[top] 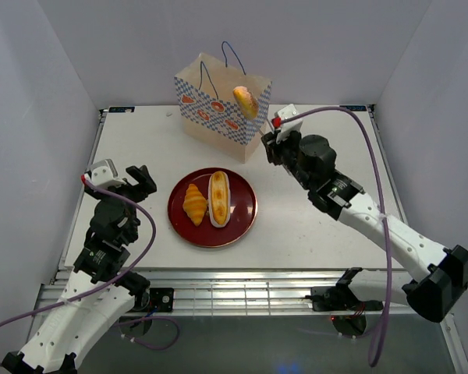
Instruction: Place the fake bread into the paper bag
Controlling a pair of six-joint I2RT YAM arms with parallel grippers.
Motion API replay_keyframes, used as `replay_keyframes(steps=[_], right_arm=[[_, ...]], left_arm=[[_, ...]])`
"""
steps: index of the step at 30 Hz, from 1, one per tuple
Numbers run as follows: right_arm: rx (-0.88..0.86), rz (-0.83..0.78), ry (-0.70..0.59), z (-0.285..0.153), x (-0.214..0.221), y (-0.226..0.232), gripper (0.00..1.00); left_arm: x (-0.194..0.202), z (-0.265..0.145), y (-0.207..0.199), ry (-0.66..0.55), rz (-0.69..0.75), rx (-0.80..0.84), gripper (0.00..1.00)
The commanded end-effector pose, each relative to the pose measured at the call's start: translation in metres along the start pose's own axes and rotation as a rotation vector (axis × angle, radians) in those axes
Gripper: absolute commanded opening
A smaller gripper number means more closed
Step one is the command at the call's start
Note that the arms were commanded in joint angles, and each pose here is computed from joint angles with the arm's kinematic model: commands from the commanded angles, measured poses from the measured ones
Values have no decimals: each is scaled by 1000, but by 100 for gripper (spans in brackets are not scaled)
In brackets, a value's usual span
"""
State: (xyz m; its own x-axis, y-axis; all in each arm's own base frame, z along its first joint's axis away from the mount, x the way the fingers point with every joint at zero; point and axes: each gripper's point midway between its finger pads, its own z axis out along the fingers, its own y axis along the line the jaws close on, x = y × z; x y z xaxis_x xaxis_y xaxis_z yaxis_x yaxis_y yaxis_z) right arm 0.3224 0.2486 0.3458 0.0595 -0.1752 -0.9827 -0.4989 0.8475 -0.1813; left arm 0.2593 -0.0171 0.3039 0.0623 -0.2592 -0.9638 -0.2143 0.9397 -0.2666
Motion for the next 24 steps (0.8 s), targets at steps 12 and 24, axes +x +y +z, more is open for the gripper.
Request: replay_keyframes(steps=[12, 24], right_arm=[[-43, 96, -180, 88, -88, -44, 36], [-63, 87, -59, 155, -57, -46, 60]], left_arm=[[5, 0, -8, 18, 10, 42, 92], [9, 2, -13, 34, 19, 59, 92]])
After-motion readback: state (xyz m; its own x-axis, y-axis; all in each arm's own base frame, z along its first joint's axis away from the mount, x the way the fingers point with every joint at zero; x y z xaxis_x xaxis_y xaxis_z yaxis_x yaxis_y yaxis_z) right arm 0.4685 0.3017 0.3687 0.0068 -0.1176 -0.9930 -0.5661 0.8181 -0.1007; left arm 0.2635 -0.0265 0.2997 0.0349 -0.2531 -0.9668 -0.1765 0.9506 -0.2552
